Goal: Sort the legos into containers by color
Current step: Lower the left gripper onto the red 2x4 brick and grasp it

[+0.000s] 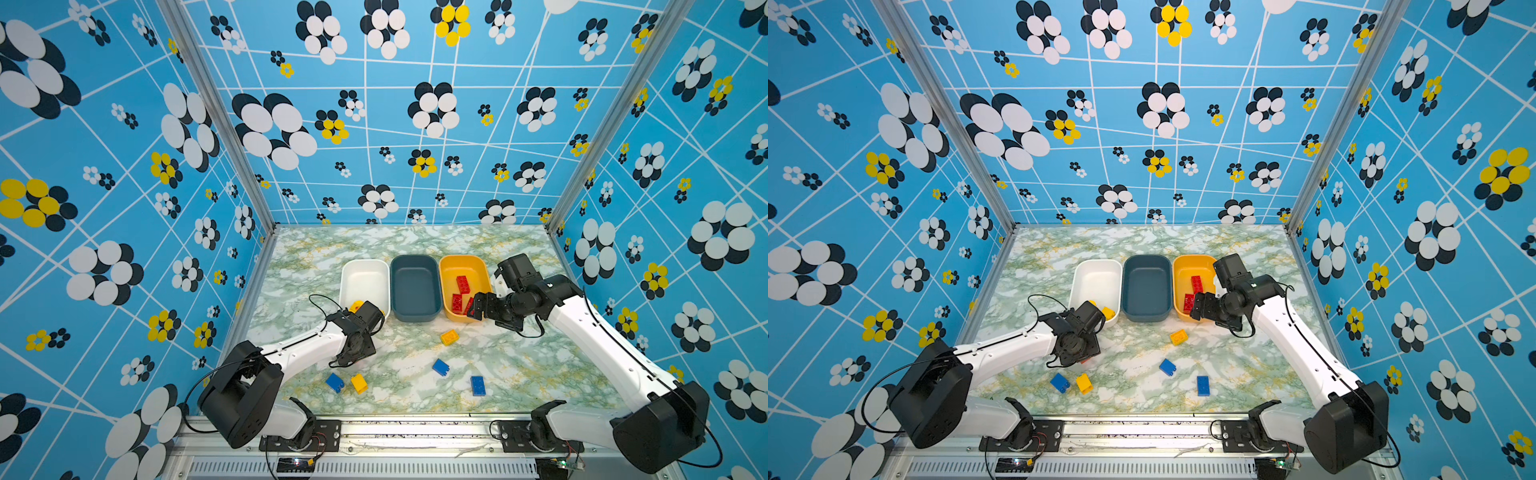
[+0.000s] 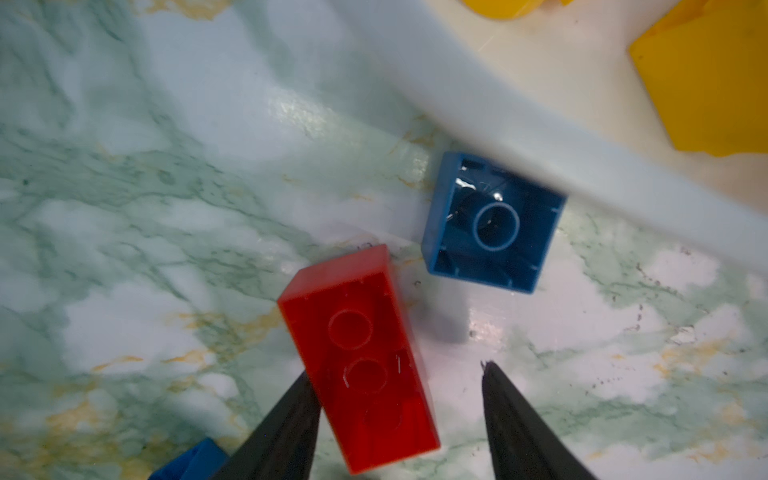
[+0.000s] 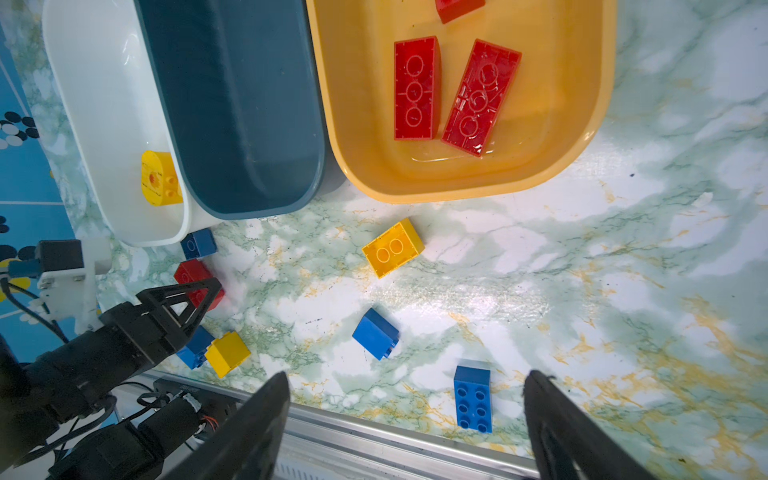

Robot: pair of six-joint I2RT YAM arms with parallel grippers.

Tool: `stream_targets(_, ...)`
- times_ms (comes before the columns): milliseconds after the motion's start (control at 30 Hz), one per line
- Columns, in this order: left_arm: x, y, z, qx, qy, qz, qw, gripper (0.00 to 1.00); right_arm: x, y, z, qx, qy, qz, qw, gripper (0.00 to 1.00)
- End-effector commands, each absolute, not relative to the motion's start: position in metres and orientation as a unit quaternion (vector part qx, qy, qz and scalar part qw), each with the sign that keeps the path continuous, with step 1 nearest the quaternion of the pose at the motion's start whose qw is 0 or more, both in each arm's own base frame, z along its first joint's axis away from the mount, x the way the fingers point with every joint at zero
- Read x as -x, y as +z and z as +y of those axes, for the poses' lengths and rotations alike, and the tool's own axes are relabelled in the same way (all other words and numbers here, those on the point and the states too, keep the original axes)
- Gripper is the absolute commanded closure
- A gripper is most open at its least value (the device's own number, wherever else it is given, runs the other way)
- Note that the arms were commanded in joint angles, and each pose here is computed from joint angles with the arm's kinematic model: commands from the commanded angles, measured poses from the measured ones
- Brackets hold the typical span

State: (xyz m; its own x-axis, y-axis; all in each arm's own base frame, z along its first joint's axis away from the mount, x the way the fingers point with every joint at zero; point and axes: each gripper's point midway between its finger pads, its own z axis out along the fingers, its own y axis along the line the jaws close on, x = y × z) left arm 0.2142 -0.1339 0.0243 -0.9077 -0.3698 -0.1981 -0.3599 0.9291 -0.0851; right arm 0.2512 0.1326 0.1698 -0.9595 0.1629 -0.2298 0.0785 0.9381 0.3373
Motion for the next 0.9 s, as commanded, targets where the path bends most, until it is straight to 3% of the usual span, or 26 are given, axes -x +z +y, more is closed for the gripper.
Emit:
stream_targets(0,-0.218,0.024,-0.136,0.191,-0.016,0.976,0.107,0.41,-0.238,0.167,0.13,-0.06,0.163,0.978,0.115,0.11)
stream_targets(267,-0.214,0.023,-0.134,0.2,-0.012,0.974,0.105,0.62,-0.234,0.167,0.128,-0.061,0.162,0.978,0.117,0.1)
stream_targets(433,-0.209,0.029,-0.133,0.201,-0.007,0.973,0.111,0.7,-0.234,0.167,0.125,-0.063,0.158,0.978,0.121,0.08)
stream_targets(867,-0.204,0.096,-0.165,0.145,-0.004,0.973,0.18,0.76,-0.231,0.165,0.111,-0.086,0.166,0.974,0.127,0.03)
